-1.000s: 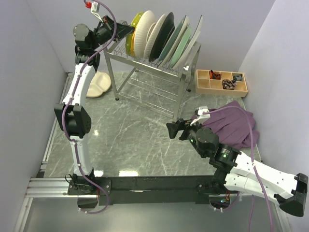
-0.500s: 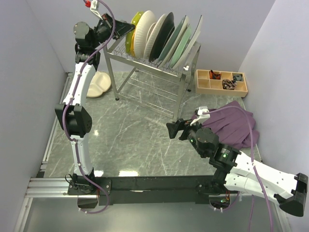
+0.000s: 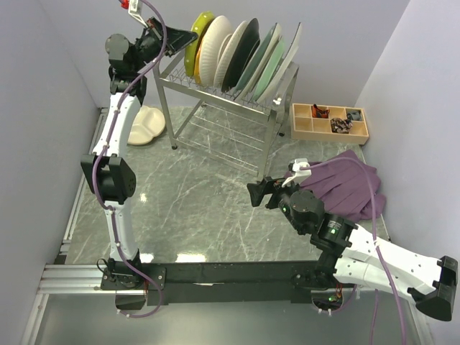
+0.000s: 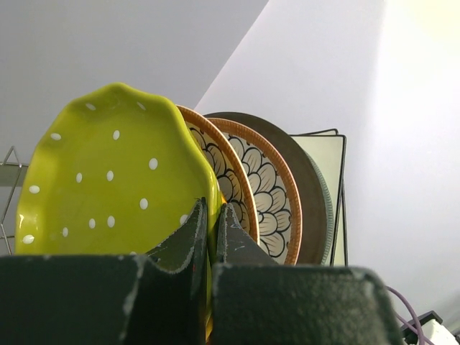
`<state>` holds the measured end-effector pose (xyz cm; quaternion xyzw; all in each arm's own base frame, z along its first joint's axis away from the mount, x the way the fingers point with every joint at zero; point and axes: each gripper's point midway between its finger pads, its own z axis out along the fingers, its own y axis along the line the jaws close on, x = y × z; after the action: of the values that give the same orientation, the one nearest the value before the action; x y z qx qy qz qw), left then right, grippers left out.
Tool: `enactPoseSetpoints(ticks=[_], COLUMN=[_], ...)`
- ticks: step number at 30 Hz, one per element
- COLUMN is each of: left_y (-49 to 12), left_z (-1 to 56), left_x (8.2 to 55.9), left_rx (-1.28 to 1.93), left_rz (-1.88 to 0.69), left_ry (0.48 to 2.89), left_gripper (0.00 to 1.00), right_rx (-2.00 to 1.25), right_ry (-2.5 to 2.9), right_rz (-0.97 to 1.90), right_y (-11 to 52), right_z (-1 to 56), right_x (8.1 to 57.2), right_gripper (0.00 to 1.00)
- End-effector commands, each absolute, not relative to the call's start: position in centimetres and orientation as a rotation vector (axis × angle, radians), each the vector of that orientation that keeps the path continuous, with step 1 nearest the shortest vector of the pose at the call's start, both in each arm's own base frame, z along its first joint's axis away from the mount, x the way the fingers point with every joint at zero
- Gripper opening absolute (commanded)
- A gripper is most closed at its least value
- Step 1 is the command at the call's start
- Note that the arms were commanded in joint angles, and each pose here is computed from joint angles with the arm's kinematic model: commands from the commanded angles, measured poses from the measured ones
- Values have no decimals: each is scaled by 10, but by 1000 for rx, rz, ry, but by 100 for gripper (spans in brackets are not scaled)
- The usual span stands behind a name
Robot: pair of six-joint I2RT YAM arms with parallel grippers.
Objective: Unload the plates from the dish rack
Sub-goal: Unload the plate from the dish rack.
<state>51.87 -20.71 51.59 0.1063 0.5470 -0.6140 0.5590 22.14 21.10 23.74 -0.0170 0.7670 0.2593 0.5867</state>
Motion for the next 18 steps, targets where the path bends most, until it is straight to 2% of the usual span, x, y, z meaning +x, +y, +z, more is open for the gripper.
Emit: enactPoseSetpoints(ticks=[1,18], left_y=[-184,-175], left_z=[604,641], left_x=[463,432], left_rx=[374,351], left_rz=[-1328,-1328], left_ry=[976,864], left_gripper=[1,1], right_rx=[-8,-13], right_ry=[1735,1737], right_rz=[612,607], right_y=[210,211], right_z=[262,261], right_x=[225,224], right_gripper=[95,95])
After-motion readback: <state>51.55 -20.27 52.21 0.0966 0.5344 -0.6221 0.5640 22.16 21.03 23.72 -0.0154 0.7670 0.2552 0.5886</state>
